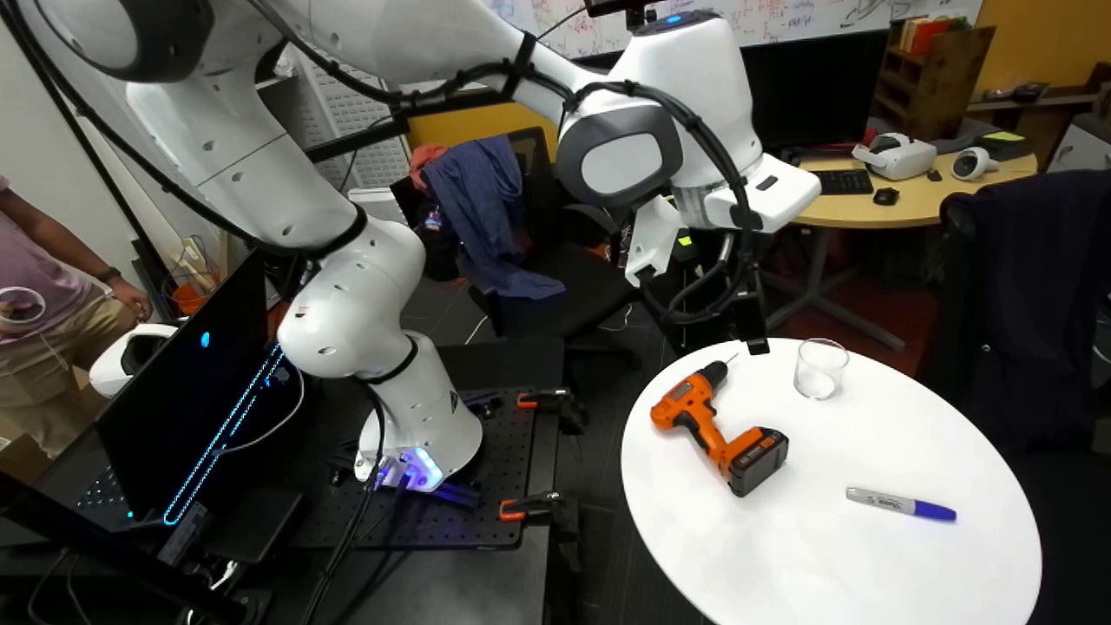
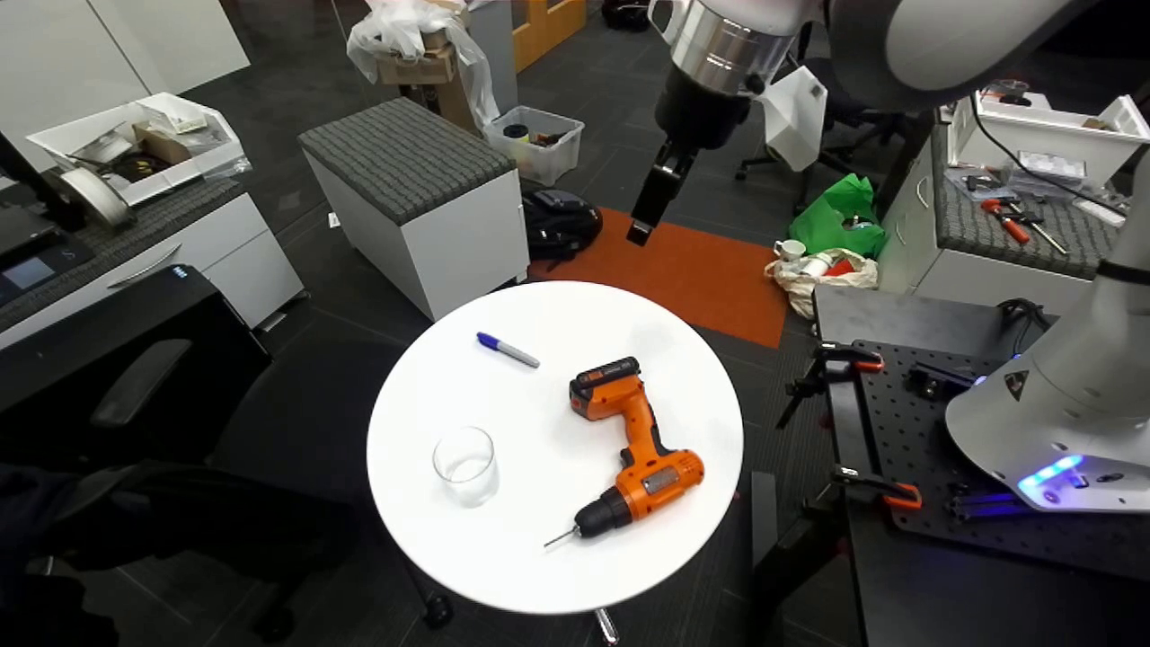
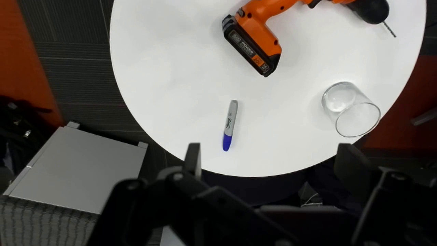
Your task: Remove the marker from the table and put it inside the glass cup
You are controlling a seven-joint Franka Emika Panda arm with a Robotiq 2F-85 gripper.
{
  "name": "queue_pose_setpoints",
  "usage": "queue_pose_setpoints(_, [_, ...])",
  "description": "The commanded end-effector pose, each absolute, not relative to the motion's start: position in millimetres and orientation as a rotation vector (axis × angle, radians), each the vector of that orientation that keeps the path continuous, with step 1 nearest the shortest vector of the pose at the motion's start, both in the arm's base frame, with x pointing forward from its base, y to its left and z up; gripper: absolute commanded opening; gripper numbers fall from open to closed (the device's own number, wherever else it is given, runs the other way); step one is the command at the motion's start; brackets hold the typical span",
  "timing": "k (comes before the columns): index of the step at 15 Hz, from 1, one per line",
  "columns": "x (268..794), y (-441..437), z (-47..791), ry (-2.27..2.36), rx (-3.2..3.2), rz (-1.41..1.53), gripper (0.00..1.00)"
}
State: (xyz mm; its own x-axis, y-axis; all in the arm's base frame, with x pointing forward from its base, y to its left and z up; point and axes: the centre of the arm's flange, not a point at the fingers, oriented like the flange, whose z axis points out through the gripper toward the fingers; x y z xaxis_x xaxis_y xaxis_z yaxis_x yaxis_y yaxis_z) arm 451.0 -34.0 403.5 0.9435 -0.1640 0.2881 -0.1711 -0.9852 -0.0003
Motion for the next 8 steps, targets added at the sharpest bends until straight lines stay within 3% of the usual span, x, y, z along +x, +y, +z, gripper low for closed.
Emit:
queue_pose_setpoints(1, [486.6,-47.8,379.0,-0.314,3.072,0.452,1.00])
queue_pose_setpoints(8, [540.6,-59.2,325.8,-0.303,3.065,0.446,1.00])
